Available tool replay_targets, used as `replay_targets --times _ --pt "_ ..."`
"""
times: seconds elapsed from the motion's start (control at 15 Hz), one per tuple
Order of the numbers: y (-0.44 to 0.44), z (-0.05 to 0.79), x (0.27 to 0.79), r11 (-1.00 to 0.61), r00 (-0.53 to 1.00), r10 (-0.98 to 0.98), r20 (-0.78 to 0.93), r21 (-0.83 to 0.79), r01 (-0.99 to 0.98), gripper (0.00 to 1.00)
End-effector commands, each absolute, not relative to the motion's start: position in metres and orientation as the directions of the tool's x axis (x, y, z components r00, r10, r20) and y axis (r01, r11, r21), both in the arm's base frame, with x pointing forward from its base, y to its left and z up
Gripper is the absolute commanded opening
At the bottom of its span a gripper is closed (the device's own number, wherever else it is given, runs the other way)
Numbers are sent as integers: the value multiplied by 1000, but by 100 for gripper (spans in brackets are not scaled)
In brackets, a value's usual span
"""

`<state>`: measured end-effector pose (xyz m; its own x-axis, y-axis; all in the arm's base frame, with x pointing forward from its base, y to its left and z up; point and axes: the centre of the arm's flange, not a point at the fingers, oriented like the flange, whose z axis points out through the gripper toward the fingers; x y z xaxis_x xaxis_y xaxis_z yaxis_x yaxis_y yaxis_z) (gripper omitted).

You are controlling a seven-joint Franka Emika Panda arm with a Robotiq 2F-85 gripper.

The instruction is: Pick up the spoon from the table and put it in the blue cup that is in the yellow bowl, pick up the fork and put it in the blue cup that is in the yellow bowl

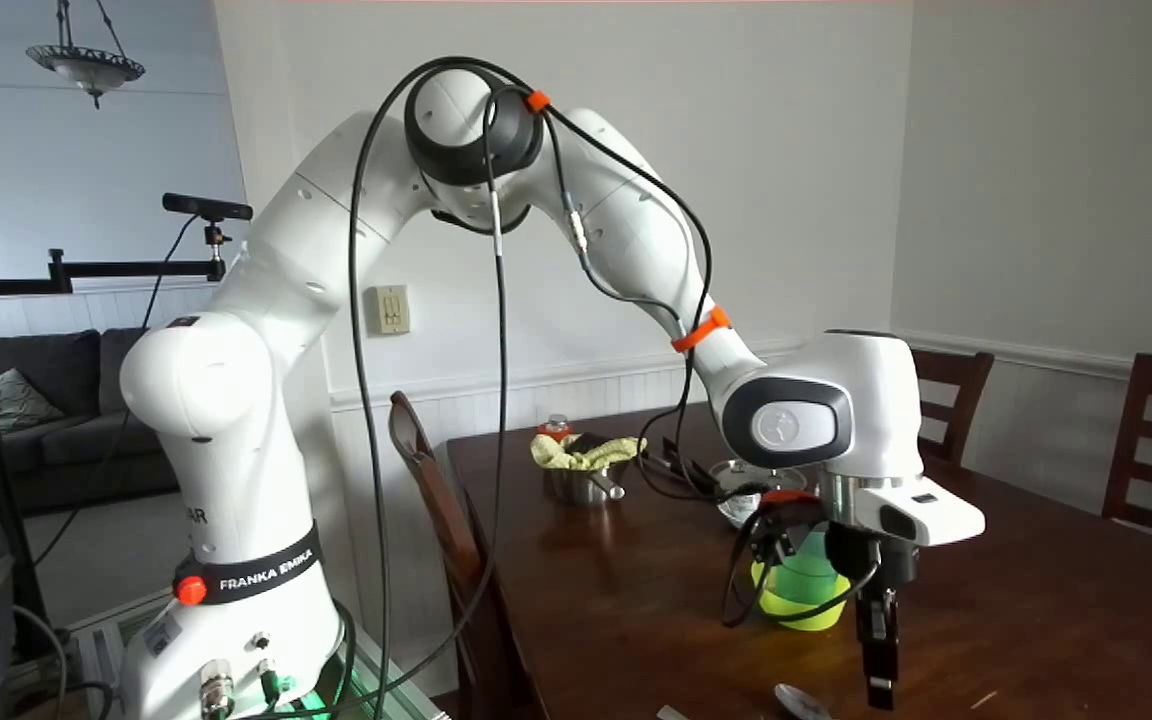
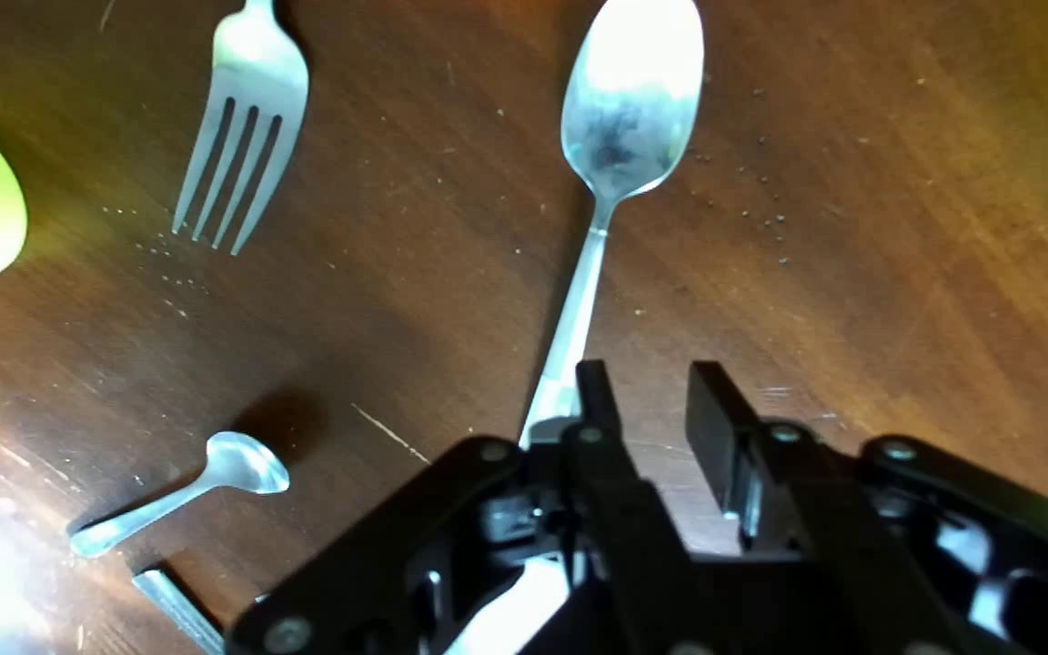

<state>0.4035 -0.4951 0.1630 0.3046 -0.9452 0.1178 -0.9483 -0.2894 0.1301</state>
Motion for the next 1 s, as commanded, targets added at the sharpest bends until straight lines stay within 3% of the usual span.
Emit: replay_targets --times 0.0,0.33,0.47,0.53,0.6,0.93 --pt "-499 150 392 -288 305 -946 104 154 -945 60" --pt "-501 131 386 -294 307 -948 82 142 -945 91" --pt "-501 126 385 -295 306 -949 74 138 -946 80" --pt "-501 124 385 -295 306 -949 71 134 -946 63" --pt "-502 122 385 -295 306 -950 68 132 -946 62" --pt "-501 118 390 -297 306 -950 63 122 -947 27"
